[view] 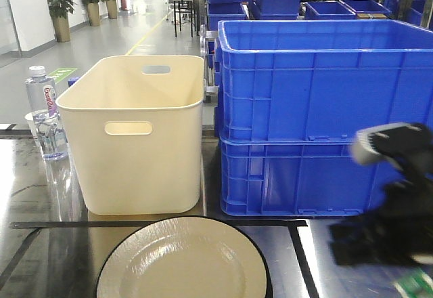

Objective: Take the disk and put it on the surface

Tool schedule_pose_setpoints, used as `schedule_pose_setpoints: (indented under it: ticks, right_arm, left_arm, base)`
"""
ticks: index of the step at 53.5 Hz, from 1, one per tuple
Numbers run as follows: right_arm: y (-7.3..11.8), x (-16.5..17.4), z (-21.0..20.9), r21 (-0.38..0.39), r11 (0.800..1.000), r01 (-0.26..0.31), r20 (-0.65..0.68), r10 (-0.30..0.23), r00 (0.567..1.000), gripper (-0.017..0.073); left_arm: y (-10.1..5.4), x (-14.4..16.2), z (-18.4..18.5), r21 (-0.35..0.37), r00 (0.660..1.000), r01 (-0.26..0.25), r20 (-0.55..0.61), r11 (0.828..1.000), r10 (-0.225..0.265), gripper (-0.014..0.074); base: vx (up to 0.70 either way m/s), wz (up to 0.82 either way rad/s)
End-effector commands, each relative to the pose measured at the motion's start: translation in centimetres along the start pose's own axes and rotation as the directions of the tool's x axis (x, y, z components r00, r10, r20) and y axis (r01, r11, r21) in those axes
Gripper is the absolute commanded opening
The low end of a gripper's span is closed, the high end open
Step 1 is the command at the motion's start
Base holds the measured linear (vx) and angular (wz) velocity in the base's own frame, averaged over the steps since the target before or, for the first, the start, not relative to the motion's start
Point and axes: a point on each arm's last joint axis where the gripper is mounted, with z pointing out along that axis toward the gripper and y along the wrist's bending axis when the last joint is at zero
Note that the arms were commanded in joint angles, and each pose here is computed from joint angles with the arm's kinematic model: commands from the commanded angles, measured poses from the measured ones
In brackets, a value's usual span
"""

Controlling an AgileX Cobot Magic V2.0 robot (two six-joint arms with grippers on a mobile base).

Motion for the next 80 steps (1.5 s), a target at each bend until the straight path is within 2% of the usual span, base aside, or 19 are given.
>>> schedule_pose_setpoints:
  ticks: [1, 7, 15, 19, 25, 32, 33, 34, 36, 80]
  right_arm:
    - [-0.5, 1.4, -3.5, 0.125, 0.992, -0.01, 0.263, -0.024, 0.965, -0.0013]
    - [-0.8, 5.8, -5.6, 0.228, 0.974, -0.009, 0.415, -0.089, 0.905, -0.0011]
    - [-1.4, 12.8, -7.1, 0.319, 0.938, -0.137, 0.559, -0.07, 0.826, -0.0009]
    - [-1.3, 16.2, -7.1, 0.367, 0.913, -0.176, 0.58, -0.077, 0.811, -0.0008]
    - [-1.0, 20.2, -6.1, 0.408, 0.893, -0.189, 0.595, -0.103, 0.797, -0.0008]
    - [-1.0, 23.8, -3.6, 0.404, 0.896, -0.184, 0.604, -0.11, 0.79, -0.0008]
    - [-1.1, 24.0, -3.4, 0.398, 0.897, -0.192, 0.59, -0.09, 0.803, -0.0008]
    - [-1.1, 24.3, -3.2, 0.398, 0.897, -0.195, 0.549, -0.063, 0.833, -0.0008]
    - [-1.1, 24.4, -3.2, 0.401, 0.896, -0.193, 0.535, -0.058, 0.843, -0.0008]
    - [-1.1, 24.5, -3.1, 0.402, 0.895, -0.195, 0.531, -0.054, 0.846, -0.0008]
  left_arm:
    - [-0.2, -1.5, -0.3, 0.014, 0.992, -0.011, 0.122, 1.0, 0.009, -0.0008]
    - [-0.2, -1.5, -0.3, 0.014, 0.992, -0.011, 0.122, 1.0, 0.009, -0.0008]
    - [-0.2, -1.5, -0.3, 0.014, 0.992, -0.011, 0.122, 1.0, 0.009, -0.0008]
    - [-0.2, -1.5, -0.3, 0.014, 0.992, -0.011, 0.122, 1.0, 0.009, -0.0008]
    - [-0.2, -1.5, -0.3, 0.014, 0.992, -0.011, 0.122, 1.0, 0.009, -0.0008]
    - [-0.2, -1.5, -0.3, 0.014, 0.993, -0.011, 0.121, 1.0, 0.009, -0.0008]
    - [-0.2, -1.5, -0.3, 0.014, 0.993, -0.011, 0.12, 1.0, 0.009, -0.0008]
    - [-0.2, -1.5, -0.3, 0.014, 0.993, -0.011, 0.119, 1.0, 0.009, -0.0008]
    - [-0.2, -1.5, -0.3, 0.014, 0.993, -0.011, 0.118, 1.0, 0.009, -0.0008]
    - [-0.2, -1.5, -0.3, 0.014, 0.993, -0.011, 0.118, 1.0, 0.009, -0.0008]
  base:
    - [0.0, 0.0]
    - [0.0, 0.0]
    - [0.0, 0.0]
    - [0.0, 0.0]
    - [0.0, 0.0]
    - [0.0, 0.0]
    - [0.0, 0.0]
    - [0.0, 0.0]
    - [0.0, 0.0]
    - [0.0, 0.0]
